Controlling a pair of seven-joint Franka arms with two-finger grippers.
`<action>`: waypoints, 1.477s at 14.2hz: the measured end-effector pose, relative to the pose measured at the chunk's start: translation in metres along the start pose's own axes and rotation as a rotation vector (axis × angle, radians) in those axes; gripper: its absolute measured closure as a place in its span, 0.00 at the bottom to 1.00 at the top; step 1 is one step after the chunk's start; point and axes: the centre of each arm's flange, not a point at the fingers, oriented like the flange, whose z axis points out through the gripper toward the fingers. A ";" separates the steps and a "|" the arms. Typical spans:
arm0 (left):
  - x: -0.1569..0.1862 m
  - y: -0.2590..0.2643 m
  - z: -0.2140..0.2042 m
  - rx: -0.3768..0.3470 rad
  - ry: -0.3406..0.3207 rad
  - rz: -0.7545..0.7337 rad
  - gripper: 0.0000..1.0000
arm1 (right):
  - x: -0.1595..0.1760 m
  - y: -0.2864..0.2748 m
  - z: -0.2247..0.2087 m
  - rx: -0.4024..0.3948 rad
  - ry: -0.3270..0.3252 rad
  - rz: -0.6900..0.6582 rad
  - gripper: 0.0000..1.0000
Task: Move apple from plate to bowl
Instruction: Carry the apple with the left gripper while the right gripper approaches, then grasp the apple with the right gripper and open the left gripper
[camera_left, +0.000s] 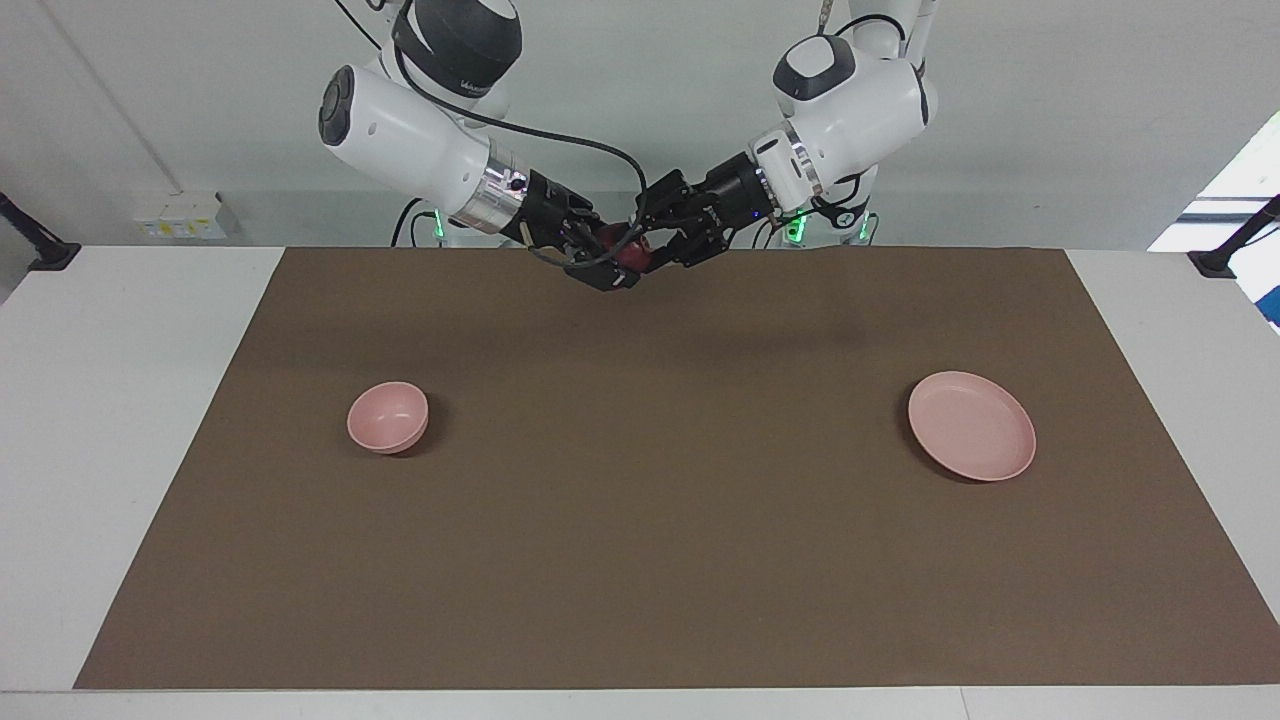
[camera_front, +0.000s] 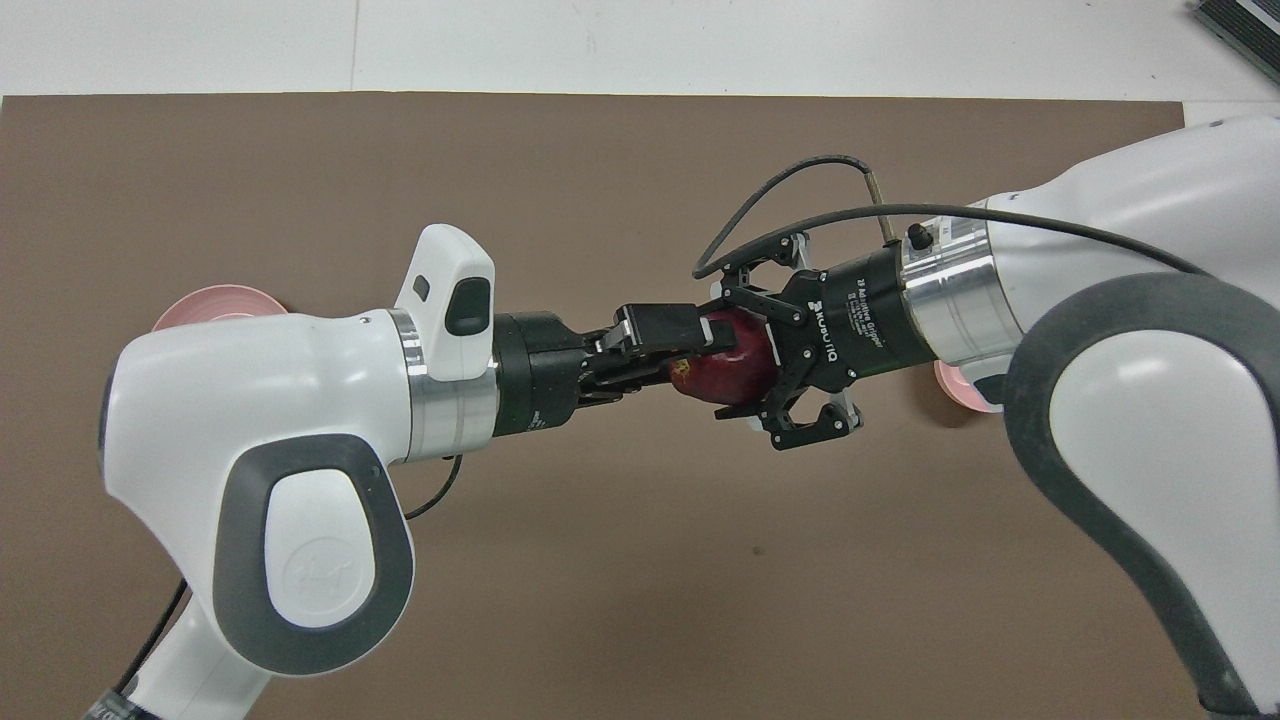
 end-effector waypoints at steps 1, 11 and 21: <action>-0.001 0.000 0.001 0.000 -0.001 -0.002 0.31 | 0.001 0.000 0.000 -0.003 -0.001 0.001 0.19; -0.007 0.005 -0.001 0.018 0.000 0.018 0.17 | 0.003 0.000 -0.011 -0.006 -0.002 -0.030 0.22; 0.021 -0.043 -0.035 0.560 -0.037 0.324 0.00 | 0.046 0.022 -0.063 -0.129 0.155 -0.349 0.22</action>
